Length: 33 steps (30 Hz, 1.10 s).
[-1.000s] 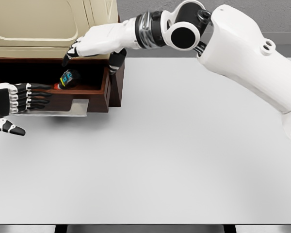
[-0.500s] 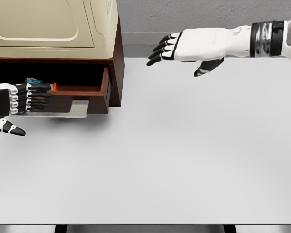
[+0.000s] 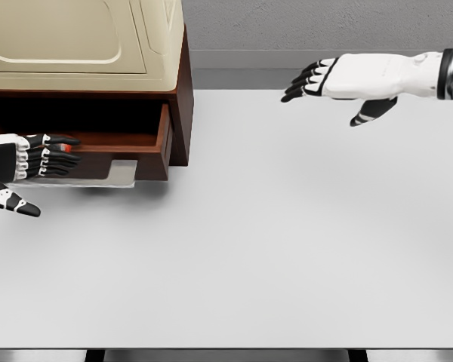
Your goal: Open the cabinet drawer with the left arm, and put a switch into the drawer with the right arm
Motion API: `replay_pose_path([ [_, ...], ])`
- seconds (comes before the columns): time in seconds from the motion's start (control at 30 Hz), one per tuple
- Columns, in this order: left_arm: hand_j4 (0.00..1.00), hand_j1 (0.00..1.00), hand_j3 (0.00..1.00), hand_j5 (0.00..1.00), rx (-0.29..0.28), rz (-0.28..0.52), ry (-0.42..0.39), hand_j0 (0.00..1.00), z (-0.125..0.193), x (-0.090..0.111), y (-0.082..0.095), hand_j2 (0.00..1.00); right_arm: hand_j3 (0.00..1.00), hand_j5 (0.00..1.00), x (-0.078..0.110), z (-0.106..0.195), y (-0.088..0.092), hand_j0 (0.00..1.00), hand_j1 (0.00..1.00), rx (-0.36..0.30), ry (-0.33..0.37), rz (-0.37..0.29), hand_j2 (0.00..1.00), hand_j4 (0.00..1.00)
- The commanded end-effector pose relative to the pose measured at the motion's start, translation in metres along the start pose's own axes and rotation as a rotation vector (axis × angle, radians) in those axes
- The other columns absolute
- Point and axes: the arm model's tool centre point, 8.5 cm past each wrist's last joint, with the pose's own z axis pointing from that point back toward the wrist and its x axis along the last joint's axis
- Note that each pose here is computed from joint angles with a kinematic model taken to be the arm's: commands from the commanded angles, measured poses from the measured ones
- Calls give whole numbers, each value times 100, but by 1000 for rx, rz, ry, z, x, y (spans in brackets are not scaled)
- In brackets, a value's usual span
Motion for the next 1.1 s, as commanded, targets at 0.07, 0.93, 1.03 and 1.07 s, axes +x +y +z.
replay_pose_path([
  [0.07,100,100,100,100,19,-71,54,100,0,-5,2,100,100,100,-7,4,2,100,100,-2,22,-18,100,100],
  [0.93,93,93,93,93,37,-101,5,93,2,14,7,93,100,100,-13,18,32,100,100,23,56,-78,100,100],
  [1.03,91,91,91,91,38,-107,-2,91,2,17,7,91,100,100,-14,20,32,100,100,14,59,-83,100,100],
  [1.07,91,91,91,91,38,-105,-2,91,2,17,7,91,100,100,-14,19,33,100,100,16,58,-84,100,100],
])
